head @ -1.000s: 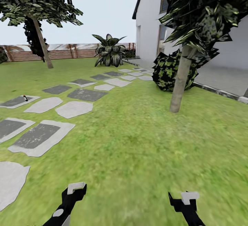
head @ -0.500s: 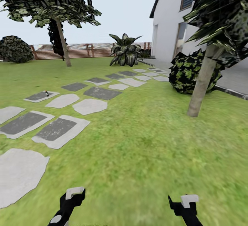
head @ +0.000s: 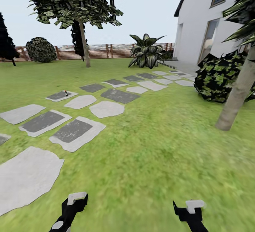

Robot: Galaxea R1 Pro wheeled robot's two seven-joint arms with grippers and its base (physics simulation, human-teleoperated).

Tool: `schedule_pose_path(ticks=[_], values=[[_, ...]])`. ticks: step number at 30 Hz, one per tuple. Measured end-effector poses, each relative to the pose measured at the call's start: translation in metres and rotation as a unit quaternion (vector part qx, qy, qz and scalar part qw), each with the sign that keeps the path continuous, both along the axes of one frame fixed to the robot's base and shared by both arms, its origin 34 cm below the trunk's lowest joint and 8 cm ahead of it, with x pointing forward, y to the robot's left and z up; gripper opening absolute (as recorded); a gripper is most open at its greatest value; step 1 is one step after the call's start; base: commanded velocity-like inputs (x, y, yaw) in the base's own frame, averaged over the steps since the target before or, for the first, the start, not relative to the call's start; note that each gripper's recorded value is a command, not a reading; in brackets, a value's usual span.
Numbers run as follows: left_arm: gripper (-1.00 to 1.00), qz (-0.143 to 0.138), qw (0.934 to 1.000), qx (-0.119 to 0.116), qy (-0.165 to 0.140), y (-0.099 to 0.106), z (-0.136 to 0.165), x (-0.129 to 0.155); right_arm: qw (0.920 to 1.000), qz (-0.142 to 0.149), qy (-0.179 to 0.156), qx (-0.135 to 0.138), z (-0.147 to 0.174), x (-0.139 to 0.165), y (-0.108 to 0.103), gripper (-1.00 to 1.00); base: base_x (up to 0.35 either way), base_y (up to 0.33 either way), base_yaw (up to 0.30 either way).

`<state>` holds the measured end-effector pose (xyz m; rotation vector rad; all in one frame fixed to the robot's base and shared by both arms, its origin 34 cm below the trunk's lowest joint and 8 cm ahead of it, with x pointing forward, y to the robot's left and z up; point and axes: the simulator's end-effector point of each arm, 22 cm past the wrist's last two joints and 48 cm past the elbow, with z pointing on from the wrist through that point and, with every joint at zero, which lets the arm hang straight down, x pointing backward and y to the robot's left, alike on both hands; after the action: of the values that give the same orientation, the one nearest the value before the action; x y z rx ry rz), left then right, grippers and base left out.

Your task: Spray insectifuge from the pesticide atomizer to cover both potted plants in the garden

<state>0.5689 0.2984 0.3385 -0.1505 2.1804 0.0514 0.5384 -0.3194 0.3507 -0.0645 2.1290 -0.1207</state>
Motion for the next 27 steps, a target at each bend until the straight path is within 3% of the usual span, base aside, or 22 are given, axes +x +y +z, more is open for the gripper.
schedule_pose_path(ticks=[20,27], values=[[1.00,0.000,1.0000,-0.001,0.001,-0.0011,-0.0004,-0.0003,1.0000,0.001,0.000,0.000,-0.0001,0.0000,0.0010,1.00,0.327,0.135,0.268],[1.00,-0.001,1.0000,-0.001,0.001,-0.0015,-0.0007,-0.0005,1.0000,0.001,0.000,0.000,-0.0001,-0.0001,0.0009,1.00,0.324,0.141,0.145]])
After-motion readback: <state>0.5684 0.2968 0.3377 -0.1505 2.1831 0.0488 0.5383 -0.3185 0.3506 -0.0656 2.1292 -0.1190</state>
